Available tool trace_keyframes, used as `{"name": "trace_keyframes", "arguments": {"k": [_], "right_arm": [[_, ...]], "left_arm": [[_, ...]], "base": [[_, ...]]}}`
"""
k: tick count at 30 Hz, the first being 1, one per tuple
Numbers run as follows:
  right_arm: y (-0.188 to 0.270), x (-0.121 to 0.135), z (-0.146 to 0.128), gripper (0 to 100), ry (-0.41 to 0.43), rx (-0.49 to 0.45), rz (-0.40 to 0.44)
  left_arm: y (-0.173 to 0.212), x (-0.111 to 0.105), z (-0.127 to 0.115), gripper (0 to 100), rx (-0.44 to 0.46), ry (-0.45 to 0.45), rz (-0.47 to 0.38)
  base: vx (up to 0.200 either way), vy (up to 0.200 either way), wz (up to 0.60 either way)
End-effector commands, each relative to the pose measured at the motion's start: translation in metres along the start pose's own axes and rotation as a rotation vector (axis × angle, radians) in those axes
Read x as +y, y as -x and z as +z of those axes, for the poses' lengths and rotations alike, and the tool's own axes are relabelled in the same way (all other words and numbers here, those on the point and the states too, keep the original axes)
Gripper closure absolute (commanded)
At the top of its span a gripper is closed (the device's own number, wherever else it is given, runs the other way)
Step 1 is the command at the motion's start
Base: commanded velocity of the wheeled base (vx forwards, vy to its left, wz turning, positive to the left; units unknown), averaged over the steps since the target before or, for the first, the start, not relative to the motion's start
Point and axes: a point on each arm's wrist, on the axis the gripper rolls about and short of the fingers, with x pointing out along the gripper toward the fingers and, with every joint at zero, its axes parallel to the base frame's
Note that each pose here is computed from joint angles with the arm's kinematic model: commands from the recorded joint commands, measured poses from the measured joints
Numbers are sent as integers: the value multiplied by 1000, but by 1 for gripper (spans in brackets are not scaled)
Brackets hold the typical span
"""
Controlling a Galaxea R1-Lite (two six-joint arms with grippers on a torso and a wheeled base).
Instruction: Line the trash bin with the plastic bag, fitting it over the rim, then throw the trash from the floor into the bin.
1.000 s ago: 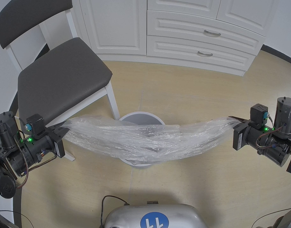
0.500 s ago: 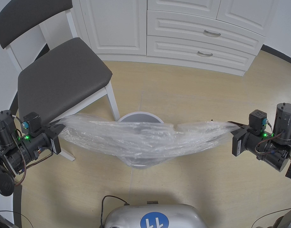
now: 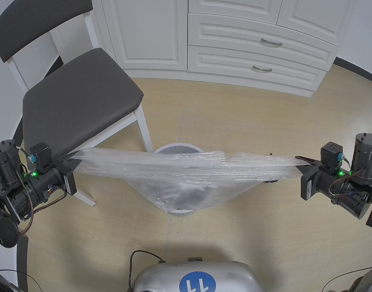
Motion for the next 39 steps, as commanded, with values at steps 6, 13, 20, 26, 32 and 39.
{"name": "trace_keyframes", "arguments": {"k": [6,13,20,26,32,39], "right_arm": [[-1,-7,-4,100,15,16,-30],[-1,-7,-2,100,12,7,-32],[-2,-2,1,100,10,-5,-9],[-1,6,6,100,5,-40,22],[-4,21,11,100,-39,-90,25],[-10,51,18,100,-127,-172,112]], "left_arm": [[-1,2,-1,100,4,2,12],[-1,2,0,100,0,0,10],[-5,-9,3,100,-14,2,-39],[-11,-26,4,100,-53,-9,-108],[-19,-49,6,100,-103,11,-154],[-24,-67,11,100,-147,45,-170]], "base": [[0,0,0],[0,0,0],[0,0,0],[0,0,0],[0,0,0],[0,0,0]]}}
